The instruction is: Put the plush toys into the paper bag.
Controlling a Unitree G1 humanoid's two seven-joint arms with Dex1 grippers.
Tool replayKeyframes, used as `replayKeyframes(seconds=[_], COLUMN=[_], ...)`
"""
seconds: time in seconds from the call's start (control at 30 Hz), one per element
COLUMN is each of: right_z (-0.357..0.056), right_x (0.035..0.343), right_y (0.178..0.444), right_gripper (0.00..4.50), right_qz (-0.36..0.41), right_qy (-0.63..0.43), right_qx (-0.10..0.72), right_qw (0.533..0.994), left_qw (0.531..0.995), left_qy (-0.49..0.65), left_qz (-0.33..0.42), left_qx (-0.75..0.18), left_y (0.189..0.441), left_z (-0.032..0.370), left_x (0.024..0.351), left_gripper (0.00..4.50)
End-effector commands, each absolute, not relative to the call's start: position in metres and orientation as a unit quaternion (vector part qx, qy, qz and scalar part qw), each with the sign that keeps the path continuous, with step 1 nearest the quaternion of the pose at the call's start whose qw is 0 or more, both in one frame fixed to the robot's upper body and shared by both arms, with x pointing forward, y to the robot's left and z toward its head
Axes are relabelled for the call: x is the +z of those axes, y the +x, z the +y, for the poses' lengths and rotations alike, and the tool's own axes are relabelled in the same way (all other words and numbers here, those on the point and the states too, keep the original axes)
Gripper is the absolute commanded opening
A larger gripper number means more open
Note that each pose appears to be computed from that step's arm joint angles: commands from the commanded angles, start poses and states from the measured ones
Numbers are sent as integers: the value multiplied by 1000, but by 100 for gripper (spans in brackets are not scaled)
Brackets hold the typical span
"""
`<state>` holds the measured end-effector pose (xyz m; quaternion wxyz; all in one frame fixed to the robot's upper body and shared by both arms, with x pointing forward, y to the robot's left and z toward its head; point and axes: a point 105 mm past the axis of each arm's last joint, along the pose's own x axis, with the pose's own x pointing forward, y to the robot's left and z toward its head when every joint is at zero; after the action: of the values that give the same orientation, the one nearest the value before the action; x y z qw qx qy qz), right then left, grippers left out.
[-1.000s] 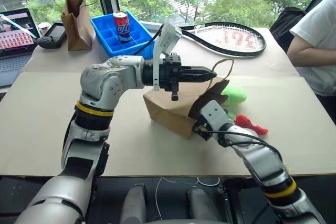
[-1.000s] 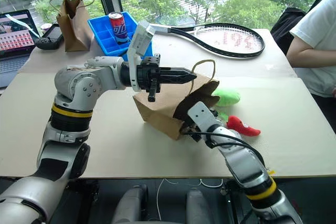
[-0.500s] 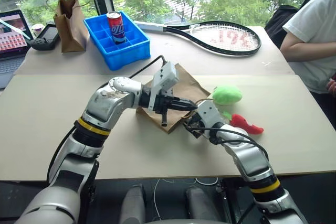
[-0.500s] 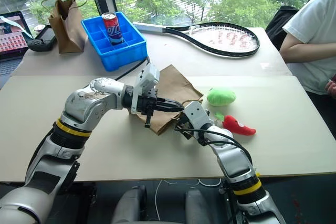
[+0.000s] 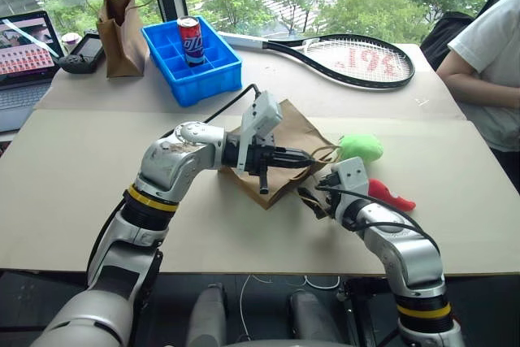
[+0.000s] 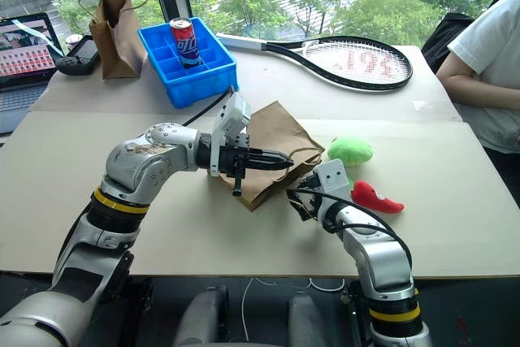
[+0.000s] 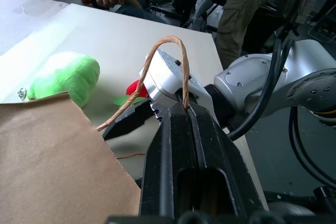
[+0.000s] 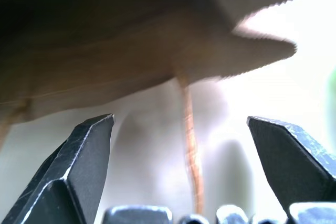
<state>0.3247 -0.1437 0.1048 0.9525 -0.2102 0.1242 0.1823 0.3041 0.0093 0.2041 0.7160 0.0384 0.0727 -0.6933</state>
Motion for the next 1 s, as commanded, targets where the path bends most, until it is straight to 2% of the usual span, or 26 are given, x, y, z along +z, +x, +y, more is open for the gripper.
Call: replayKeyframes(seconds=[0.03,0.2,0.43,0.57,0.73,0.93,1.0], right_z=[-131,-133,-144,-181,-237,-247,-245], right_x=[126,142,164,176,172,165,152], right_y=[330,334,309,295,321,360,371], right_gripper=[449,449,449,449,449,449,449], right_qz=[50,-11,-20,-1,42,46,66], right_qy=[-287,-385,-265,-226,-212,-160,-132], right_qx=[187,170,214,205,107,80,82], right_qw=[938,907,940,952,971,983,986], left_qw=[710,708,712,713,721,730,732], left_qy=[40,43,49,40,19,19,19], left_qz=[49,53,54,48,36,33,33], left_qx=[-701,-703,-698,-699,-692,-683,-681], left_y=[300,298,302,304,310,314,313], left_z=[7,8,14,17,21,27,29], left_x=[219,218,220,230,247,254,254], left_gripper=[0,0,0,0,0,0,0])
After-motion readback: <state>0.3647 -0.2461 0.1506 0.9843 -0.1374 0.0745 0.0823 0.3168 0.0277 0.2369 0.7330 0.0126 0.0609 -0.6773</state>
